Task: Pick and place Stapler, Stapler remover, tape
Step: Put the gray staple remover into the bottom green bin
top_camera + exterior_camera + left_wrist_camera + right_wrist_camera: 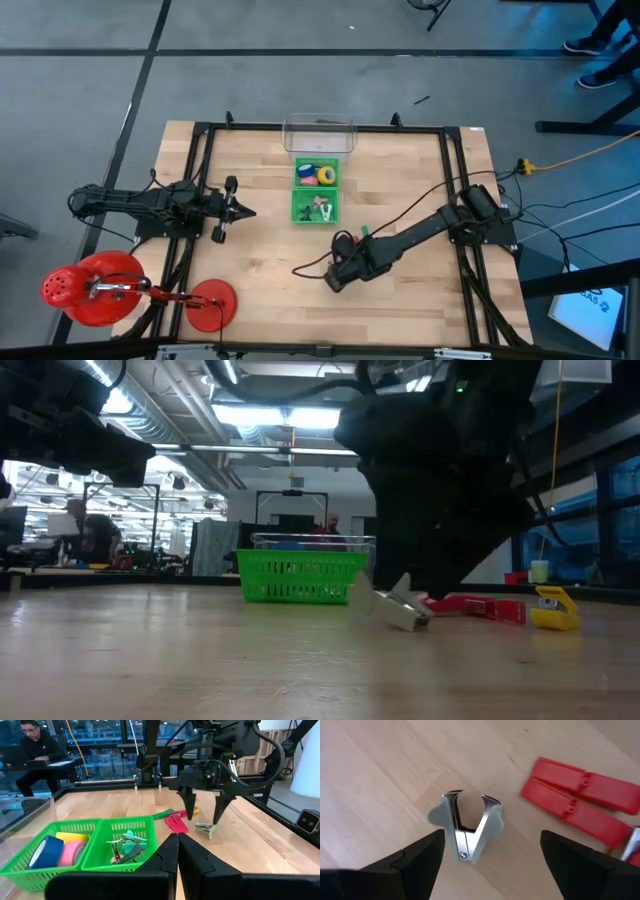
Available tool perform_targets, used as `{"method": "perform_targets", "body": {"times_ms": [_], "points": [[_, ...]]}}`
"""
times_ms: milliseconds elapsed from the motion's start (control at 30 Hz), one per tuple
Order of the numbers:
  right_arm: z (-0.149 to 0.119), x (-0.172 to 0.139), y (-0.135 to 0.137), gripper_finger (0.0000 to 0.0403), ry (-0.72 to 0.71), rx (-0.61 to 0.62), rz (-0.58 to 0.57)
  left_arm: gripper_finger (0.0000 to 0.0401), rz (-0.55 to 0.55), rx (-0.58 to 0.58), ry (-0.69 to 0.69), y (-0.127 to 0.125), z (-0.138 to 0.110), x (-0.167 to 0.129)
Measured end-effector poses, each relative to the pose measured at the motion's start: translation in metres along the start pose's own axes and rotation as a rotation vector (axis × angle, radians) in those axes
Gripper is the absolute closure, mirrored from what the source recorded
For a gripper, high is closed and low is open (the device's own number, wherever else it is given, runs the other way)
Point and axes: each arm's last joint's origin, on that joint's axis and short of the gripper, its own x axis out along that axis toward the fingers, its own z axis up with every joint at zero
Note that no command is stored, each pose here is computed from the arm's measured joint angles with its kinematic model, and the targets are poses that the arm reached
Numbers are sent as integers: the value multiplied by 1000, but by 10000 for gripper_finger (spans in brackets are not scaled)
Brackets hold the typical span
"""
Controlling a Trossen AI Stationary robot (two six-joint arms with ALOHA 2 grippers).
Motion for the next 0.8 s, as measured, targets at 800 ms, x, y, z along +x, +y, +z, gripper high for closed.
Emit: {"method": "perform_targets", "body": {"times_ms": [800], "points": [[1,-2,14,73,-44,-80,132,394,0,0,0,0,0,0]]}}
